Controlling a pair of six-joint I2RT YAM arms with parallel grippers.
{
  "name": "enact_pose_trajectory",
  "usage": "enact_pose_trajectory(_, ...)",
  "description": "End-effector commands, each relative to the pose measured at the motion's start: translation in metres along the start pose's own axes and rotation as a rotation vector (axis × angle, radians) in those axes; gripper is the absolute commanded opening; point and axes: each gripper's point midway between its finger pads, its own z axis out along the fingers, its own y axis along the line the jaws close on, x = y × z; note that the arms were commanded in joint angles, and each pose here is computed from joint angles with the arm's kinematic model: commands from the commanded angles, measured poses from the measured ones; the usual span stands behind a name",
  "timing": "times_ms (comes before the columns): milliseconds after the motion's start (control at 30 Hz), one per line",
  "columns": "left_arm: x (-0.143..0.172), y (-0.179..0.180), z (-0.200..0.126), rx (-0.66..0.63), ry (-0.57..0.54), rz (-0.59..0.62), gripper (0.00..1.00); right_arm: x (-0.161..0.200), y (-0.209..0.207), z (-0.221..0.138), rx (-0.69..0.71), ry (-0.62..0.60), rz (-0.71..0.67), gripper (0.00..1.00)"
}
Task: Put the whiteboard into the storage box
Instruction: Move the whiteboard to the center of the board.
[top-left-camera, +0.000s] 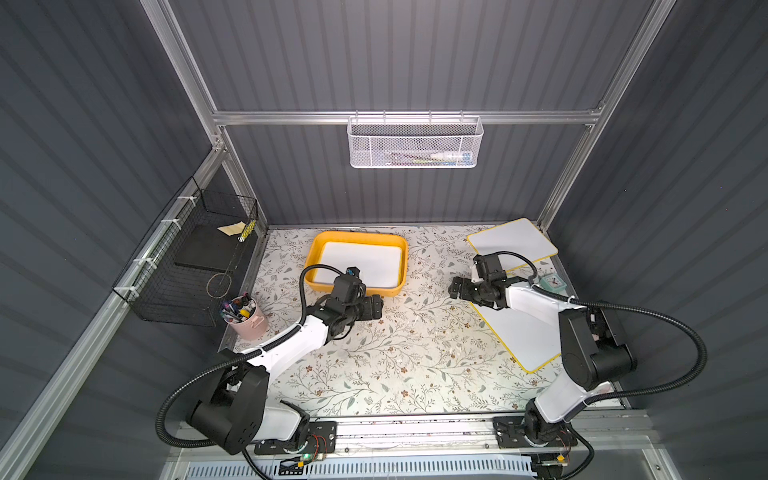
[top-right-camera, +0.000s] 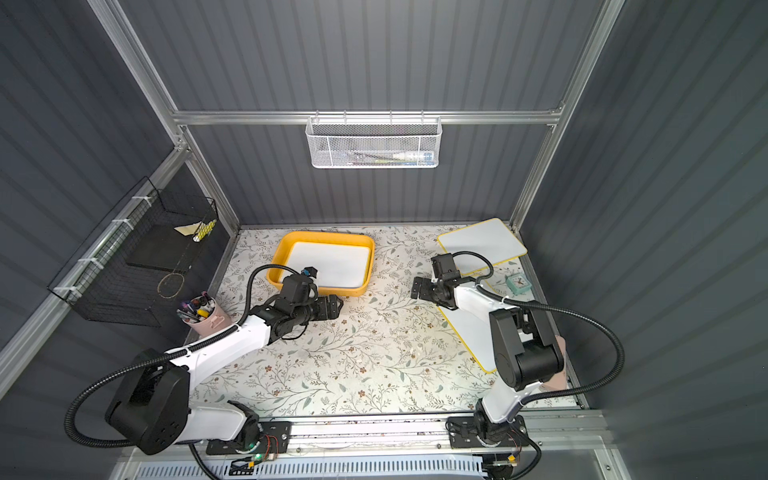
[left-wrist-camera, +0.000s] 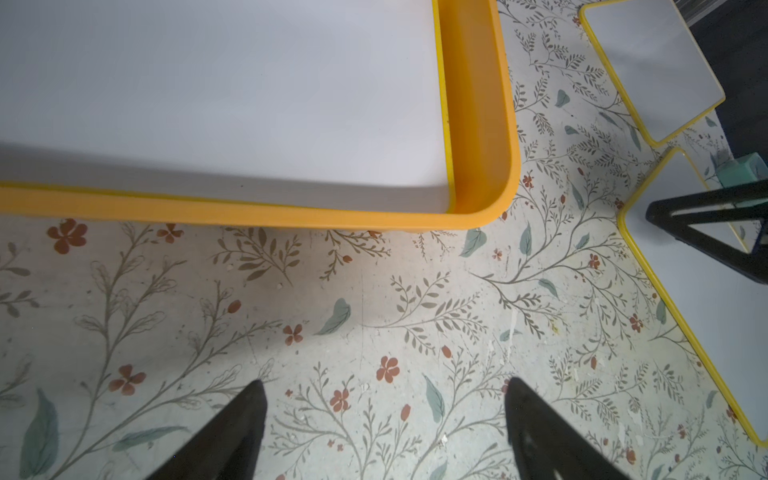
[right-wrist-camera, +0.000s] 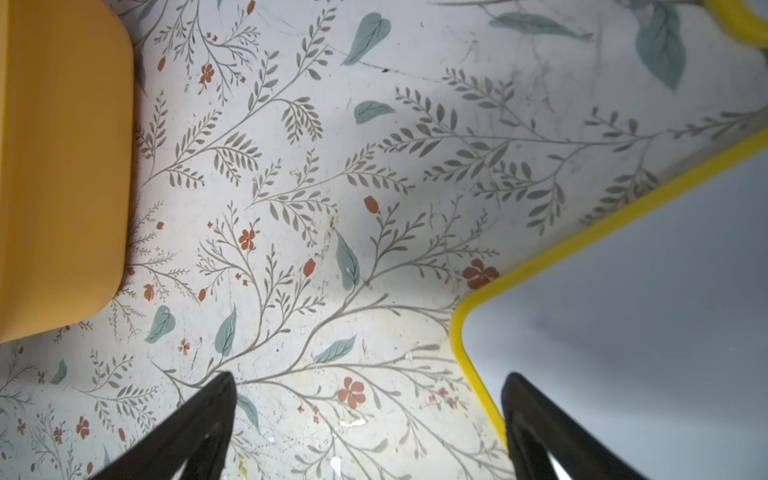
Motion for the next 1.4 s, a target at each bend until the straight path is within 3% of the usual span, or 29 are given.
enact_pose_trajectory(0,-0.006,-0.01,0.0,0.032,-0.008,-0.003,0.9,0.015,-0.006,0.013,0.023,0.086,-0.017,0.99)
enact_pose_trajectory(233,0.001,-0.007,0.001,0.021,0.013,-0.004,0.9,0.032,0.005,0.029,-0.048,0.164,0.01,0.99)
enact_pose_trajectory(467,0.005,0.0,0.002,-0.011,0.014,-0.007,0.9,0.074,0.032,0.035,-0.143,0.253,0.03,0.99)
enact_pose_trajectory(733,-0.006,0.007,-0.003,-0.078,-0.004,0.003,0.91,0.144,0.107,0.022,-0.305,0.398,-0.007,0.99)
enact_pose_trajectory(900,-0.005,0.016,-0.009,-0.111,-0.038,-0.035,0.91,0.165,0.158,0.01,-0.389,0.417,-0.049,0.99)
enact_pose_trajectory(1100,0.01,0.017,-0.017,-0.08,-0.033,-0.083,0.91,0.128,0.159,-0.01,-0.358,0.308,-0.103,0.99)
enact_pose_trajectory(1233,0.033,0.015,-0.014,-0.037,0.019,-0.124,0.89,0.087,0.125,-0.022,-0.239,0.206,-0.156,0.99)
enact_pose_trajectory(1367,0.054,0.003,-0.017,-0.01,0.032,-0.131,0.88,0.053,0.075,-0.021,-0.136,0.197,-0.118,0.99)
